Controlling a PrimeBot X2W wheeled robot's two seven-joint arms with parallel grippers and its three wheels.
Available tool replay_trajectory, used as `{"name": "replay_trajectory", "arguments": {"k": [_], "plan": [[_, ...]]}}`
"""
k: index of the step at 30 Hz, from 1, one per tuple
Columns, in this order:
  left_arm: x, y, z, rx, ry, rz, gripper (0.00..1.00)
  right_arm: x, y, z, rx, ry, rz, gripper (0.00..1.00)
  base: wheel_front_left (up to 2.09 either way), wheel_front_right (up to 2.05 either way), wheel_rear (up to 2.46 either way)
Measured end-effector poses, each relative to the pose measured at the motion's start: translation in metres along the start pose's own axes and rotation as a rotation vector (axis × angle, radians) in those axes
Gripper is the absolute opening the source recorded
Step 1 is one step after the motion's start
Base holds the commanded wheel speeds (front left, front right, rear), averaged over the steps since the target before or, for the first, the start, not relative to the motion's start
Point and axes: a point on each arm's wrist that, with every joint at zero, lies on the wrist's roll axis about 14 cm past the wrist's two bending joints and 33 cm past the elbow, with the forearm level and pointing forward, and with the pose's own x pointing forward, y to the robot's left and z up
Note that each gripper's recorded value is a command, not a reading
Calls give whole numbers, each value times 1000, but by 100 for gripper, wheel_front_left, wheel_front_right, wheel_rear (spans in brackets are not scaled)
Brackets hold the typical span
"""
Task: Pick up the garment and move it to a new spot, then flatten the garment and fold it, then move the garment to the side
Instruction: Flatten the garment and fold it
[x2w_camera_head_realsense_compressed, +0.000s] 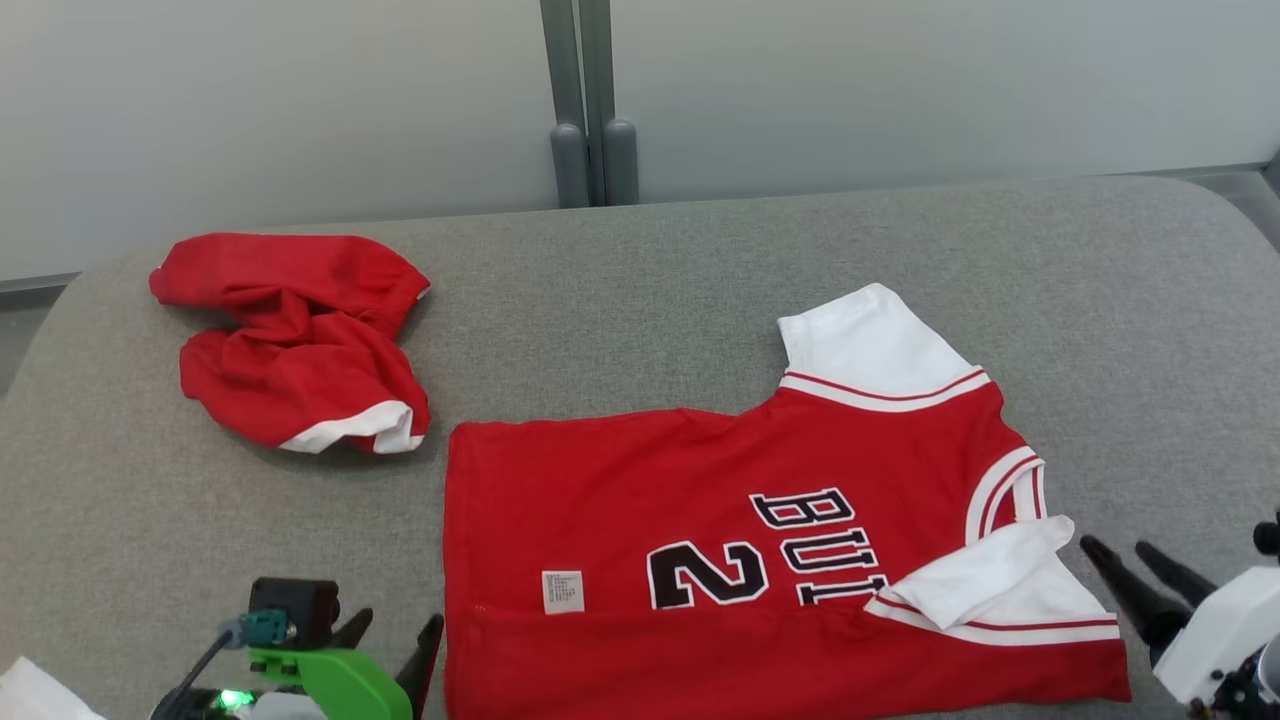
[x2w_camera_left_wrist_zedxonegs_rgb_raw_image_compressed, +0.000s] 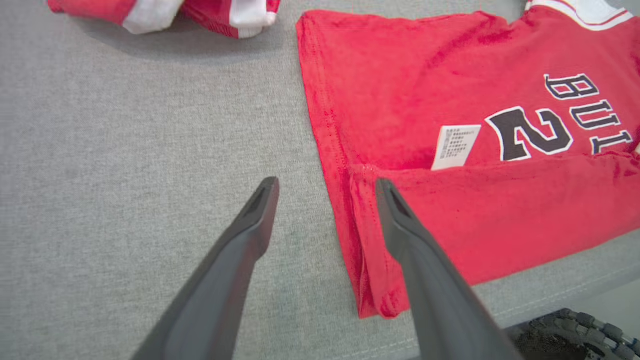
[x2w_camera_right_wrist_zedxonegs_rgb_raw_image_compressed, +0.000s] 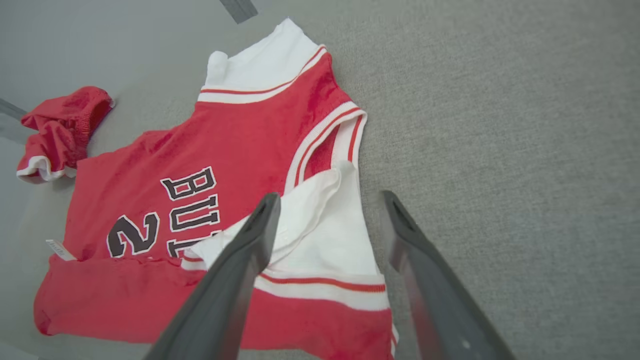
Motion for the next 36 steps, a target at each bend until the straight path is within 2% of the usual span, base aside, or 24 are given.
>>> {"name": "replay_trajectory", "arguments": {"k": [3, 7, 12, 16, 22, 26, 36], "plan": [[10, 1, 20, 34, -54, 10, 100, 13, 7, 34, -44, -102, 13, 100, 0, 0, 0], [34, -4, 53, 65, -122, -5, 100, 41, 24, 70, -87, -173, 47, 100, 0, 0, 0], [71, -11, 80, 101, -133, -37, 100, 83, 38, 110, -160, -207, 70, 100, 0, 0, 0], [110, -5, 80, 106, -67, -47, 100, 131, 45, 130, -209, -187, 81, 100, 0, 0, 0], [144, 6, 65, 95, 20, -50, 100, 184, 46, 119, -250, -78, 84, 100, 0, 0, 0], [160, 13, 56, 87, 62, -41, 100, 213, 43, 99, -277, 28, 79, 100, 0, 0, 0], [163, 23, 47, 70, 112, -23, 100, 253, 45, 63, -294, 208, 84, 100, 0, 0, 0]]}}
